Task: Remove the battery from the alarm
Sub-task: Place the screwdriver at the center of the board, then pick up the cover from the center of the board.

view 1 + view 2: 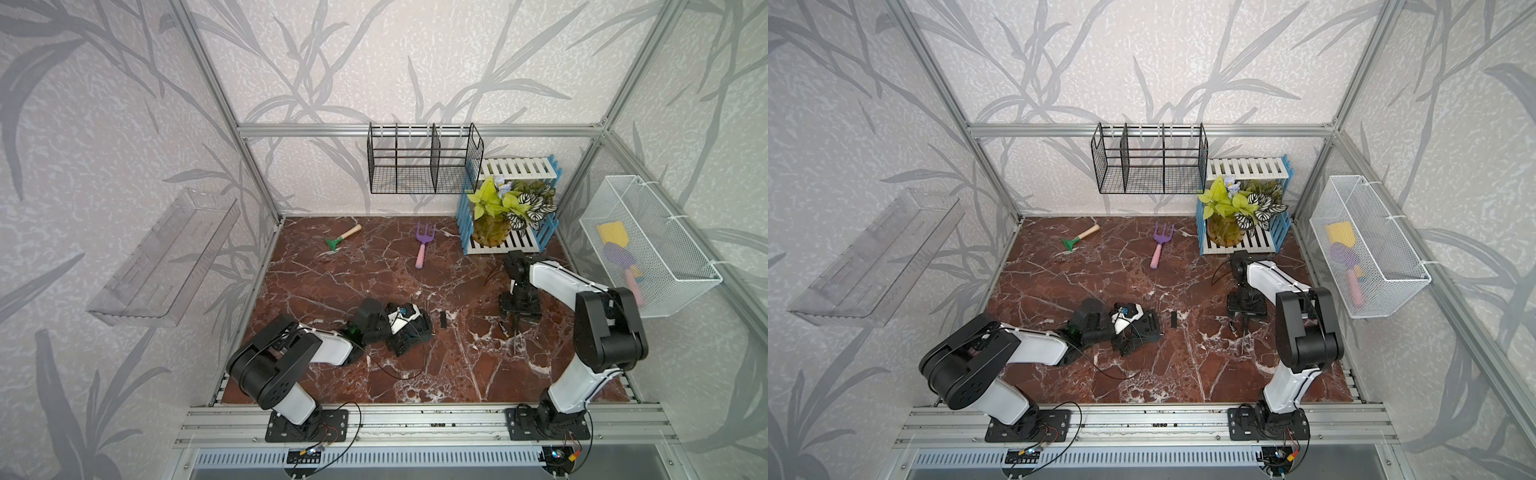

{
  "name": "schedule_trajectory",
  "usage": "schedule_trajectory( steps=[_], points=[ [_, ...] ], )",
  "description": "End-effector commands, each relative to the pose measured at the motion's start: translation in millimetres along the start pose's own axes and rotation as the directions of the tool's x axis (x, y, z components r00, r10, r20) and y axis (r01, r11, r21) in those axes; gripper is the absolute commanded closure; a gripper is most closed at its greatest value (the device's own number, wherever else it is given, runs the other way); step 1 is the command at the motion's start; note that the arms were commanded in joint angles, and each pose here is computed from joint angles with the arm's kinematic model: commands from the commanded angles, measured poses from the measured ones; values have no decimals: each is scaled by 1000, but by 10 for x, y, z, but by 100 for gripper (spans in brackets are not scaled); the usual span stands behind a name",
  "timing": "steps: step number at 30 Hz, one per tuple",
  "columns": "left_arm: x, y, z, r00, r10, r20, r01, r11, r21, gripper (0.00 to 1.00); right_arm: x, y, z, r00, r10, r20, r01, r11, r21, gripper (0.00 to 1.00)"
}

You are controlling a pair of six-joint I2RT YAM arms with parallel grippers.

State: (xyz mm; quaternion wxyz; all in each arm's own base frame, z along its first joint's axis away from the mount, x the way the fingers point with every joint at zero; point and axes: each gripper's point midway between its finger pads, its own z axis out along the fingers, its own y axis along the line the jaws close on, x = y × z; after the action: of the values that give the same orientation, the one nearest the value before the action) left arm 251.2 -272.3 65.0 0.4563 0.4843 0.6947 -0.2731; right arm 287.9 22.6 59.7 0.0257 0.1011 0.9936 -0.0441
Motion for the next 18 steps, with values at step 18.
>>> schedule_trajectory(
  steps=[18],
  points=[
    [-626, 881, -1410, 856, -266, 443, 478, 735, -481, 0, 441, 2063, 23, 988, -98, 122, 131, 943, -306, 52]
  ],
)
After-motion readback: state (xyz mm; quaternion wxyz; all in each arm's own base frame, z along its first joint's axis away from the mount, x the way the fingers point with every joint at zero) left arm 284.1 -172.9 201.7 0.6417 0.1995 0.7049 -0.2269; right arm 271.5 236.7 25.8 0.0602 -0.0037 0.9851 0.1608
